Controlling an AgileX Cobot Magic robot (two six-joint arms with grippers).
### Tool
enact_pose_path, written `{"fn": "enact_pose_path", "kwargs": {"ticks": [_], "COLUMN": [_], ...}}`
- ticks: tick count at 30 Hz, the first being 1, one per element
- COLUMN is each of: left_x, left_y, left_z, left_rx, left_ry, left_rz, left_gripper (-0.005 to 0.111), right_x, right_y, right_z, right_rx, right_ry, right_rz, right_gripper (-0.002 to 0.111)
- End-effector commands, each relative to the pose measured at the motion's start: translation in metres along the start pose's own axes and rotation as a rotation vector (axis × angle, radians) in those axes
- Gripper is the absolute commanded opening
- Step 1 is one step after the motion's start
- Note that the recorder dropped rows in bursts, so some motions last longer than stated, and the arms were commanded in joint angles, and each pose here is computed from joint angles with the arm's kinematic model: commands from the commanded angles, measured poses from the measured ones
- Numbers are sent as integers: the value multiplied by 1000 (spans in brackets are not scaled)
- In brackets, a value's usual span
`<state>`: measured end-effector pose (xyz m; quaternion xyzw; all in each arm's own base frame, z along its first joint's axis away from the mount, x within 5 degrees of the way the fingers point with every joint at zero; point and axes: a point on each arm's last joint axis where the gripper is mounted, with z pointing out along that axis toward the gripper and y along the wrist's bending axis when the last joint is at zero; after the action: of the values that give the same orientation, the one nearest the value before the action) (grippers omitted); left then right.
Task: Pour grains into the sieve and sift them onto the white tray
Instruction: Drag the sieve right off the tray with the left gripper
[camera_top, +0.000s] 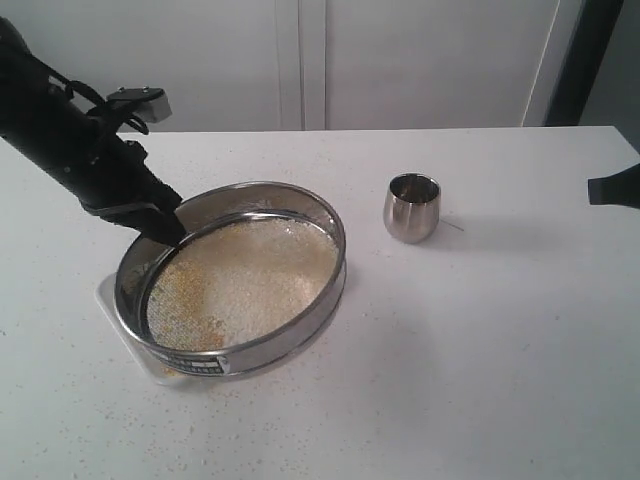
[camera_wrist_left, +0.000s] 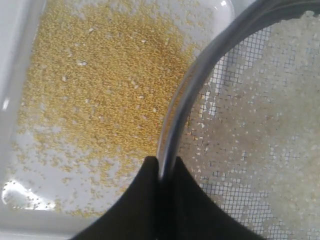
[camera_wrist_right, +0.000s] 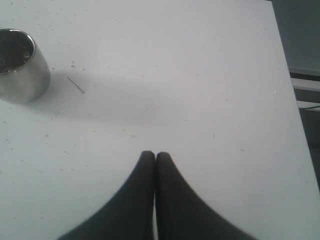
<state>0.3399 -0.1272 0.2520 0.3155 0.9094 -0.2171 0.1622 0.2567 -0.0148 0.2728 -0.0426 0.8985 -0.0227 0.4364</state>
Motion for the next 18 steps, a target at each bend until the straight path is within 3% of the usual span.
{"fn": "enact_pose_path", "kwargs": {"ticks": [1, 7, 11, 18], "left_x": [-4, -15, -19, -43], "left_y": [-34, -74, -101, -126], "left_z": [1, 18, 31, 52], "left_rx": [38, 35, -25, -1], "left_ry": [-25, -67, -66, -27], "left_rz": [-13, 56, 128, 170], "left_gripper": [0, 0, 0, 0], "right_x": [0, 0, 0, 0], "right_y": [0, 0, 0, 0], "right_z": [-2, -2, -2, -2], "right_rx": [1, 1, 1, 1], "right_ry": [-10, -10, -10, -10], "right_rz": [9, 9, 9, 9], "right_gripper": [0, 0, 0, 0]}}
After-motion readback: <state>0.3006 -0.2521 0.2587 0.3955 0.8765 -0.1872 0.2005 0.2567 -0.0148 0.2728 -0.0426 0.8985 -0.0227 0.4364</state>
